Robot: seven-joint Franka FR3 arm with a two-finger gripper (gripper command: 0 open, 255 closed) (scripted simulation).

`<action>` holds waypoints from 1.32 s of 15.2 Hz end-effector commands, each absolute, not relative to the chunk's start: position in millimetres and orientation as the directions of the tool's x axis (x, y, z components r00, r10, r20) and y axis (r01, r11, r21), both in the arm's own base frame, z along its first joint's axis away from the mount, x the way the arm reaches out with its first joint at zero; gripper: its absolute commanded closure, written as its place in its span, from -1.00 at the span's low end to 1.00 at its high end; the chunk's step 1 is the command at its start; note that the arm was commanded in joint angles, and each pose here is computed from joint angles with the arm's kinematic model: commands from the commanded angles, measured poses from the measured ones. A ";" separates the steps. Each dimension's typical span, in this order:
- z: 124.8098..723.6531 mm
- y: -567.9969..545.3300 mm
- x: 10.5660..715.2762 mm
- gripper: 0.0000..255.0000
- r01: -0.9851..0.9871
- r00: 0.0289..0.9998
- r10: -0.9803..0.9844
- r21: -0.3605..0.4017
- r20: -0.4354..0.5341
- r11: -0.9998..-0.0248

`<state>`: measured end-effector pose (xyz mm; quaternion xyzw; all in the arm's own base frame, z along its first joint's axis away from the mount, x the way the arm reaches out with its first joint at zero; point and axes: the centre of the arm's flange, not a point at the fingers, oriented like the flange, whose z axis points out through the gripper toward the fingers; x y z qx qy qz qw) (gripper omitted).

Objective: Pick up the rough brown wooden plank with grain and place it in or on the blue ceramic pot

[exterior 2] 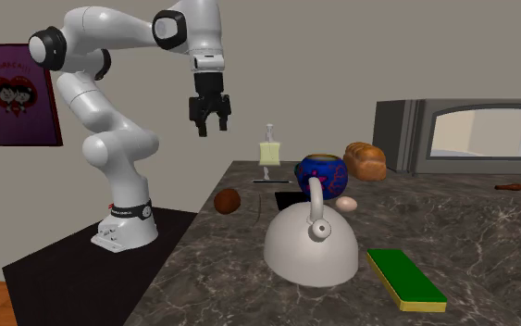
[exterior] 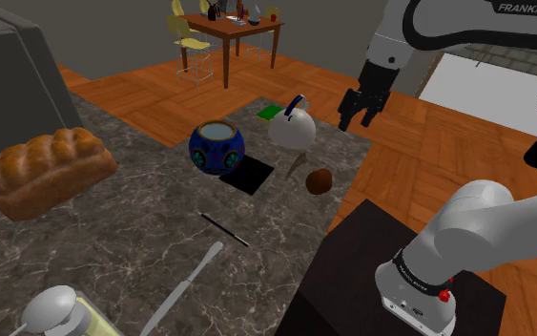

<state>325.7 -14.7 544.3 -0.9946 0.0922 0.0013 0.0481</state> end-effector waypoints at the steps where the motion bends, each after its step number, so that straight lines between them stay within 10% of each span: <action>1: 544.3 -14.7 325.7 -1.00 -0.184 0.983 -0.183 -0.095 -0.012 -0.978; 20: 352.3 28.3 462.1 -1.00 -0.949 0.315 -0.949 0.022 -0.025 -0.316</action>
